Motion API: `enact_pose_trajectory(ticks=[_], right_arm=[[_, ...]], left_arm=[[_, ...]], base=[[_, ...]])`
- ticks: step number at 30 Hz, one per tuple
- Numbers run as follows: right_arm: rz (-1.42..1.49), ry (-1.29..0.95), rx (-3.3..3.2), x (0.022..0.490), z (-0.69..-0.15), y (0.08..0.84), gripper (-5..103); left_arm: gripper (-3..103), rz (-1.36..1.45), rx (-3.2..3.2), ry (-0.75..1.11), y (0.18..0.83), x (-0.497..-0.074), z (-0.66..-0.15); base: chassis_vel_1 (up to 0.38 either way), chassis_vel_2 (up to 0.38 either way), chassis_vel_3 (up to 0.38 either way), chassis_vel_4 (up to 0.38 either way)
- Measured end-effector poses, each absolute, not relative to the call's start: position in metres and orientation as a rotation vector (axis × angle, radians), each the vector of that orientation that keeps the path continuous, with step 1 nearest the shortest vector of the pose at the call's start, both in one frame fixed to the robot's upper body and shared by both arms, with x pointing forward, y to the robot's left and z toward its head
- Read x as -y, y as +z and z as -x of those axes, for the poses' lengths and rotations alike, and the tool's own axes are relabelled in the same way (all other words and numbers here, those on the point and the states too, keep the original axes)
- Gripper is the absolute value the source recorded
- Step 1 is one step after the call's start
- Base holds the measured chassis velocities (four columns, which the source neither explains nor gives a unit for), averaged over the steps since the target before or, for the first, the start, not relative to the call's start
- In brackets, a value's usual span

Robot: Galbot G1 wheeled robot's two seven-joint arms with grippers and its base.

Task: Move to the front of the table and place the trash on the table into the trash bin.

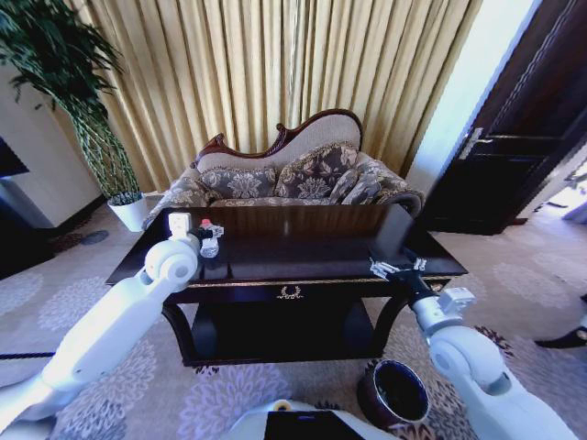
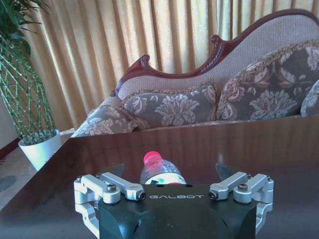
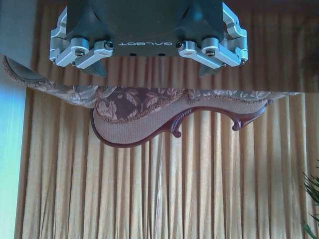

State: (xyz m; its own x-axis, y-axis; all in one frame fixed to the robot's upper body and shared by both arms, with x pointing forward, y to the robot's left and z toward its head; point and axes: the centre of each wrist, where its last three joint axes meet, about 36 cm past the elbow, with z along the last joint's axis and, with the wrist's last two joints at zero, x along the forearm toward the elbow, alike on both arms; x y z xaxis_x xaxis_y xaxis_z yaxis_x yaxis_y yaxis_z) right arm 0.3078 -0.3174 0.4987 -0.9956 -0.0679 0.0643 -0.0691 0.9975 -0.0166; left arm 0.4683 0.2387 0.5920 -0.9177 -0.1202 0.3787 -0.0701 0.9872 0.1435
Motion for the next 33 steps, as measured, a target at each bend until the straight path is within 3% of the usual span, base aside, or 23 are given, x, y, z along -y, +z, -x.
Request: enact_pose_trajectory(ticks=[33], right_arm=[[-0.1,0.02,3.086,0.321,-0.31,0.5,100]], left_arm=[[100,-0.229,2.64,0.034,0.573,-0.236,-0.472]], base=[[0.0,0.0,0.0,0.0]])
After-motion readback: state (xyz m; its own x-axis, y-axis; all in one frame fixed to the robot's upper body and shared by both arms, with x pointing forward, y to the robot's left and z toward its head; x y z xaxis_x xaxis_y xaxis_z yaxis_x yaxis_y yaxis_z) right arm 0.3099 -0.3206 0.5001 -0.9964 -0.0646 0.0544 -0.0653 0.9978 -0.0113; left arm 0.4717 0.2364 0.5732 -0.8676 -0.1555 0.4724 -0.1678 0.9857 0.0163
